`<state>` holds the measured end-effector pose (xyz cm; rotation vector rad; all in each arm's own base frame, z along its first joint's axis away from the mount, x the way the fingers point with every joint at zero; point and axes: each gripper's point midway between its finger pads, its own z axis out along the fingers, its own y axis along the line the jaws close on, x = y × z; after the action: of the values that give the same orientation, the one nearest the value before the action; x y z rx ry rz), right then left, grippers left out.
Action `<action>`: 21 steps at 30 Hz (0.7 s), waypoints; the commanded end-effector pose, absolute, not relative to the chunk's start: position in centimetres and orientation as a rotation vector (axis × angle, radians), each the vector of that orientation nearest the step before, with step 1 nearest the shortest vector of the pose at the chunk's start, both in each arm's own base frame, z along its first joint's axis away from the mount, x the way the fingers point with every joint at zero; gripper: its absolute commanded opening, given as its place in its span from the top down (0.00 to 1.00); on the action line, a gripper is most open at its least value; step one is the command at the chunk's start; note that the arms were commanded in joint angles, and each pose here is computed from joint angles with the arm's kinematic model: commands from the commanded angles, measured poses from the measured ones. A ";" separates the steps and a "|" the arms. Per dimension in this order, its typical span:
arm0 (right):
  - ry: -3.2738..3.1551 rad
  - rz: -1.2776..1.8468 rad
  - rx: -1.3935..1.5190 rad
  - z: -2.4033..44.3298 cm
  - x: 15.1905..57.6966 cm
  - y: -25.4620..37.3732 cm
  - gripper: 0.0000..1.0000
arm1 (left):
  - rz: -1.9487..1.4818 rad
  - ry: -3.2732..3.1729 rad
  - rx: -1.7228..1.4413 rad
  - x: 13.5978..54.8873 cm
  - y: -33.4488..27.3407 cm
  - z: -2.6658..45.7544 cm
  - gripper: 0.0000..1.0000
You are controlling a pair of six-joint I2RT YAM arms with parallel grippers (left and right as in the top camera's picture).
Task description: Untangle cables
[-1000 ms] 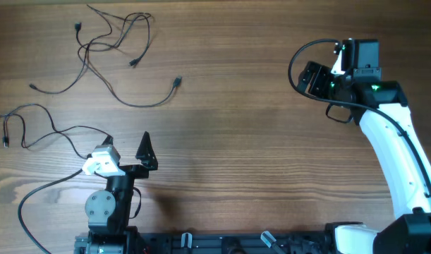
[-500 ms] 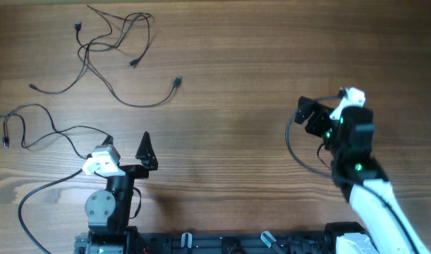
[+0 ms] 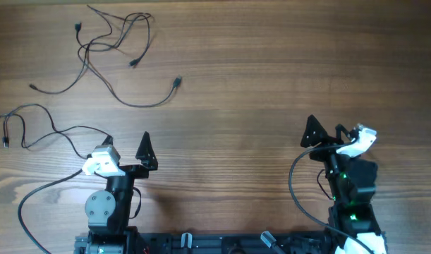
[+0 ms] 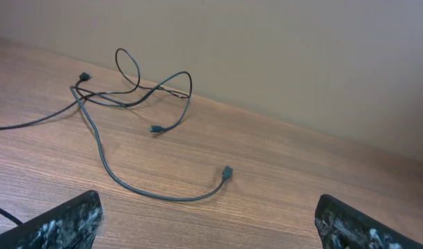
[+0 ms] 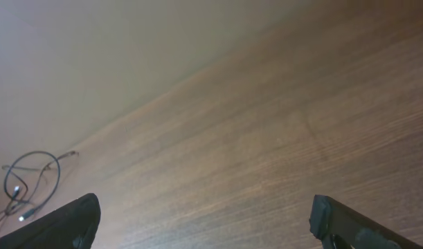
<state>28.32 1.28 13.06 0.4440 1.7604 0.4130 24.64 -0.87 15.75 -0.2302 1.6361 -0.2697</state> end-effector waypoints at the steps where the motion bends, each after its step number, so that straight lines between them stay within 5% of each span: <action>1: 1.723 0.363 0.448 12.9 27.4 0.4 0.00 | -0.274 1.639 -0.218 24.6 -1.0 15.7 0.00; 21: 1.556 -0.078 -0.028 17.8 24.7 -0.2 0.00 | -0.274 1.639 -0.218 24.6 -1.0 15.7 0.00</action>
<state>24.83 0.28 17.23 0.0080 1.5847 -0.0004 24.64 -0.87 15.75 -0.2303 1.6362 -0.2703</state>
